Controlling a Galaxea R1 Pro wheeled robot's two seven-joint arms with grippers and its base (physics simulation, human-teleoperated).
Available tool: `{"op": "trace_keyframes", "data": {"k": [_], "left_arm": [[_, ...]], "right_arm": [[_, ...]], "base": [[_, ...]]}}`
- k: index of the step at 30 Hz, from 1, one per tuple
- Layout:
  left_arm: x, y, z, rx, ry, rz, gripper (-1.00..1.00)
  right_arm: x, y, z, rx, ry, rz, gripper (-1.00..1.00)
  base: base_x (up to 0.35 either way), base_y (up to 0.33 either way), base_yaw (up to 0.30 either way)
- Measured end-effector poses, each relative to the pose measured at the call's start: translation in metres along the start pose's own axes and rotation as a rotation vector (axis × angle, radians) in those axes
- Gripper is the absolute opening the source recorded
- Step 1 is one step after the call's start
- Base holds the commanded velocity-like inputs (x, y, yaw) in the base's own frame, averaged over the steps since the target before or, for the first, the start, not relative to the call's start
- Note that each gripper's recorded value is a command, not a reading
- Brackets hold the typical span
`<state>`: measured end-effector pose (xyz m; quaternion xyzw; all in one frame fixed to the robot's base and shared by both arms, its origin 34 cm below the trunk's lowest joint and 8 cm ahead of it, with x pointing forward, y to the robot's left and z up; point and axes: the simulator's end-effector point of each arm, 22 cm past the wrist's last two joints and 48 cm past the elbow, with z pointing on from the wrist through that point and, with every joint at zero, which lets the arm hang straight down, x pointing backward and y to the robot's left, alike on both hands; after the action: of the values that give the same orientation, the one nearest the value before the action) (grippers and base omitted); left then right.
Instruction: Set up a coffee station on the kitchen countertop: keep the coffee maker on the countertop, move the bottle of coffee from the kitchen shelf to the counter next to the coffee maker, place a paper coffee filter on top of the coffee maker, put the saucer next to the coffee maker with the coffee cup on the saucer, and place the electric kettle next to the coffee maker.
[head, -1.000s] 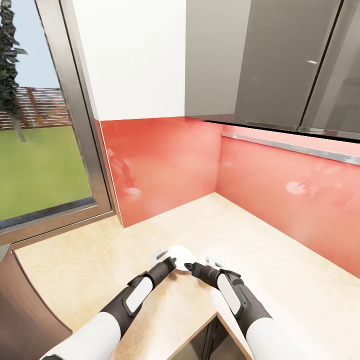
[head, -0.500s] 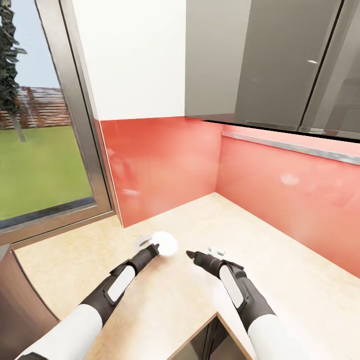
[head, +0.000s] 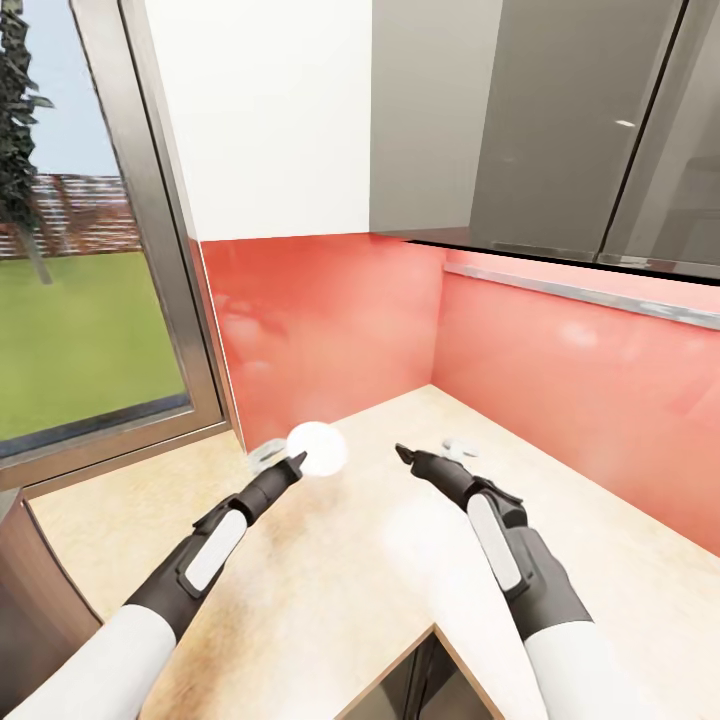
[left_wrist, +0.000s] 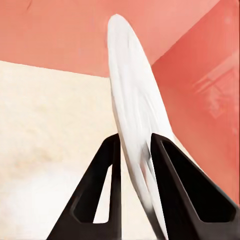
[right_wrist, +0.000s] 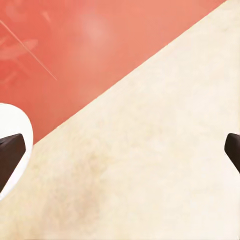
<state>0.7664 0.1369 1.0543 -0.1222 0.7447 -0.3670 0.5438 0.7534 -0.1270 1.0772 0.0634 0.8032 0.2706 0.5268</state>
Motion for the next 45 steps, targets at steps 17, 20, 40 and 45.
{"op": "trace_keyframes", "data": {"k": [17,20,40,45], "left_arm": [[0.029,-0.013,-0.015,0.097,0.029,-0.023,-1.0],[0.029,-0.014,-0.015,0.1,0.028,-0.022,-1.0],[0.028,-0.014,-0.015,0.102,0.023,-0.023,-1.0],[0.027,-0.014,-0.015,0.102,0.023,-0.023,-1.0]], "right_arm": [[-0.053,-0.026,-0.021,0.039,-0.109,0.016,1.0],[-0.053,-0.026,-0.021,0.039,-0.109,0.015,1.0],[-0.053,-0.026,-0.02,0.038,-0.109,0.016,1.0],[-0.053,-0.026,-0.02,0.038,-0.109,0.016,1.0]], "base": [[-0.059,-0.004,0.0],[-0.298,-0.061,0.0],[-0.32,-0.05,0.0],[-0.34,-0.001,0.0]]}}
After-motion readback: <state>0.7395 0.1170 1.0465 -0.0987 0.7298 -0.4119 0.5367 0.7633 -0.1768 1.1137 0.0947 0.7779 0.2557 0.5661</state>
